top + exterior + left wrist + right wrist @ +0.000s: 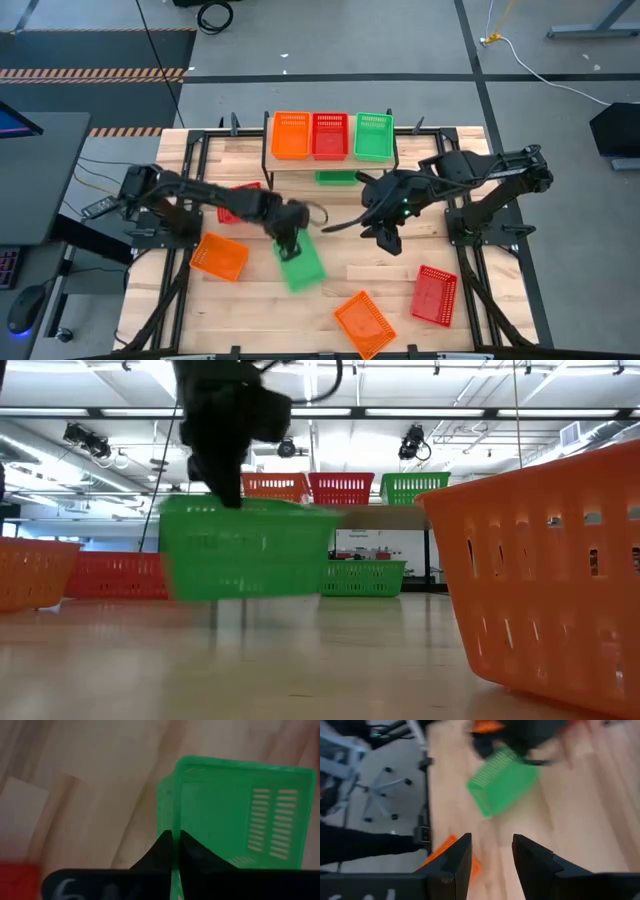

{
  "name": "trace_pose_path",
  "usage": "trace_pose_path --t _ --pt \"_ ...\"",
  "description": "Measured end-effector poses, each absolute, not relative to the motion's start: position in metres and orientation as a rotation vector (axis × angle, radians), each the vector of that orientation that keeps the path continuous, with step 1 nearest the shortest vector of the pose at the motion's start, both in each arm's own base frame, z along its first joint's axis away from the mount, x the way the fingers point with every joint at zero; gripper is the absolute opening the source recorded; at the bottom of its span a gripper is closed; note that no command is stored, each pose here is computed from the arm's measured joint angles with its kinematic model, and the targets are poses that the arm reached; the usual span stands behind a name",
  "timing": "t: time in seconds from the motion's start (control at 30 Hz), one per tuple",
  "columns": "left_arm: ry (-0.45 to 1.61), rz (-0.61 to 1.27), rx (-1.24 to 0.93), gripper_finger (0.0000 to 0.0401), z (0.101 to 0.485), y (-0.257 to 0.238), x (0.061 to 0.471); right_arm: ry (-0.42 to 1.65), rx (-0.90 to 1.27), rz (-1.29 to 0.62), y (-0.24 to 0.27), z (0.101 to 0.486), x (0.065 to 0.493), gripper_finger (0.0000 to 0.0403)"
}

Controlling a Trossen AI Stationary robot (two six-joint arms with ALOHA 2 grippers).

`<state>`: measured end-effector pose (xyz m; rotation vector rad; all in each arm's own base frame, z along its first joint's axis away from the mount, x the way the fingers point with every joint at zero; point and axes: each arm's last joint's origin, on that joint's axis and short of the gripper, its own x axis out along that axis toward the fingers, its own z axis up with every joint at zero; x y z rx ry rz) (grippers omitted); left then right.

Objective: Stack baskets on shelf by color
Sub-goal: Stack the bottom green bin on top of the other green bin on the shelf

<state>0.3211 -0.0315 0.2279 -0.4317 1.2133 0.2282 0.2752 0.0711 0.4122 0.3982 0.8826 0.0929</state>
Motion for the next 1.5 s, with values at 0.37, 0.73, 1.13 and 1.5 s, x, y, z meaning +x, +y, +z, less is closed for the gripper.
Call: trace_pose_path --t 0.37,0.73,1.13,1.5 --pt "1.013 0.284 -0.735 0.0014 0.286 0.048 0.339 0.662 0.014 0.342 0.087 0.424 0.285 0.0146" --pt "0.919 0.335 -0.702 0.0014 0.362 0.089 0.323 0.744 -0.208 0.403 0.077 0.397 0.311 0.0199" --pt "0.979 0.234 -0.771 0.0014 0.364 0.078 0.323 0.797 -0.306 0.224 0.043 0.389 0.322 0.0246" --pt "0.963 0.219 -0.808 0.0014 0.365 0.077 0.324 0.893 -0.302 0.345 0.05 0.363 0.339 0.0243"
